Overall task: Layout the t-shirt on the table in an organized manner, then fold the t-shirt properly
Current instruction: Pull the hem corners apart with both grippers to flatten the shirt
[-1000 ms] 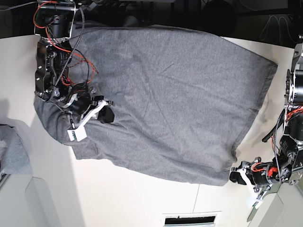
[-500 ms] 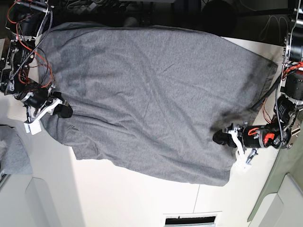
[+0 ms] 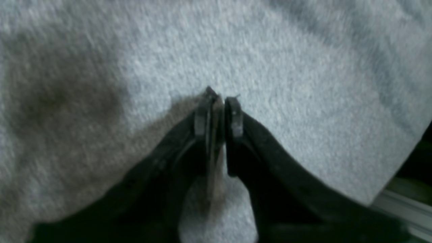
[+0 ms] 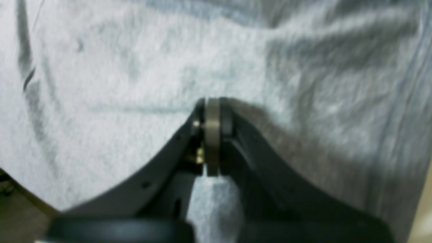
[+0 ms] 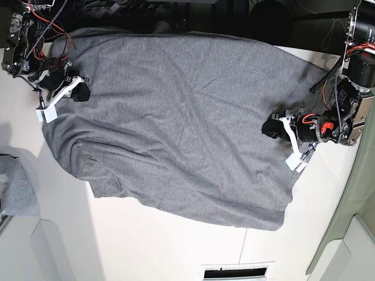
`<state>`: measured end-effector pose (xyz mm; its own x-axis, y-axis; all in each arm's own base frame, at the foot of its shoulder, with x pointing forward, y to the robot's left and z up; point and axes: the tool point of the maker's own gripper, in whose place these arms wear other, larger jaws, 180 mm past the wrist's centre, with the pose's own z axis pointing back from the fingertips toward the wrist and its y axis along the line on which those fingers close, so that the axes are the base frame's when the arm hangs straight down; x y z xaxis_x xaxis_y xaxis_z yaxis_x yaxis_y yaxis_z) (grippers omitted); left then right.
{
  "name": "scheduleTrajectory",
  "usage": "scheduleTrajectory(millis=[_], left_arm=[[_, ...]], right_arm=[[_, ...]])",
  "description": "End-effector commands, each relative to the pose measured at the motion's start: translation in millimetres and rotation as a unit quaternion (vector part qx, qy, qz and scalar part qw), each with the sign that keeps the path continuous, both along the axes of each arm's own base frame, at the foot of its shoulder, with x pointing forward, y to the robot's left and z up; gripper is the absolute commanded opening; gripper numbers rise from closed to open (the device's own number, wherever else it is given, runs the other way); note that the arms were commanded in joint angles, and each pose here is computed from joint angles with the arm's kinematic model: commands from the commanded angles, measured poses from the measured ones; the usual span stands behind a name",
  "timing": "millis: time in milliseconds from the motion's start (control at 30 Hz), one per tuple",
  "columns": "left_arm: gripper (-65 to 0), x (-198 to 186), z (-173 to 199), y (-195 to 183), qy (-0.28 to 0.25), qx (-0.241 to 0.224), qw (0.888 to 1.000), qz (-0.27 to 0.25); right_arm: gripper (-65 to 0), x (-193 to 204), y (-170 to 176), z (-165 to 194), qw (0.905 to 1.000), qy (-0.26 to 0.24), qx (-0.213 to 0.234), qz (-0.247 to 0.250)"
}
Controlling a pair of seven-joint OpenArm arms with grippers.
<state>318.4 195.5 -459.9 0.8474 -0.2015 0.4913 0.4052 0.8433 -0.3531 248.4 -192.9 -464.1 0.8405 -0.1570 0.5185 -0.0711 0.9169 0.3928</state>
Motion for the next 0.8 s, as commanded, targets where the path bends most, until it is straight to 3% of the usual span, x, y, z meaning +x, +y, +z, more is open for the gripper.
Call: scheduleTrajectory(millis=[0,167,400,533,767], left_arm=[[-56.4,5.1,5.6,9.7,-0.005,0.016,1.000,-0.002],[-56.4,-6.6,5.6,2.5,0.034,-0.009,0.999,-0.002],[-56.4,-3.3,8.3,1.2,0.030,-0.014,0.999,-0.001],[-56.4,-1.6,10.5,-1.1,0.027,-0.023,0.999,0.003],[-56.4,7.3,18.0,-7.1,0.017,-0.039,0.999,0.007]], right_arm=[[-65.0,14.0,-14.1,7.2,0.9997,-0.015,-0.020,-0.003],[-65.0,37.8,-42.1,-2.6,0.9988,0.005,-0.048,-0.008],[-65.0,91.0,-77.6,9.8,0.9979,-0.012,-0.044,-0.046],[-65.0,125.8,-78.0,28.1,0.9970,-0.040,-0.046,-0.049],[-65.0,158.4,-59.5,43.8,0.9958,-0.048,-0.078,-0.006]])
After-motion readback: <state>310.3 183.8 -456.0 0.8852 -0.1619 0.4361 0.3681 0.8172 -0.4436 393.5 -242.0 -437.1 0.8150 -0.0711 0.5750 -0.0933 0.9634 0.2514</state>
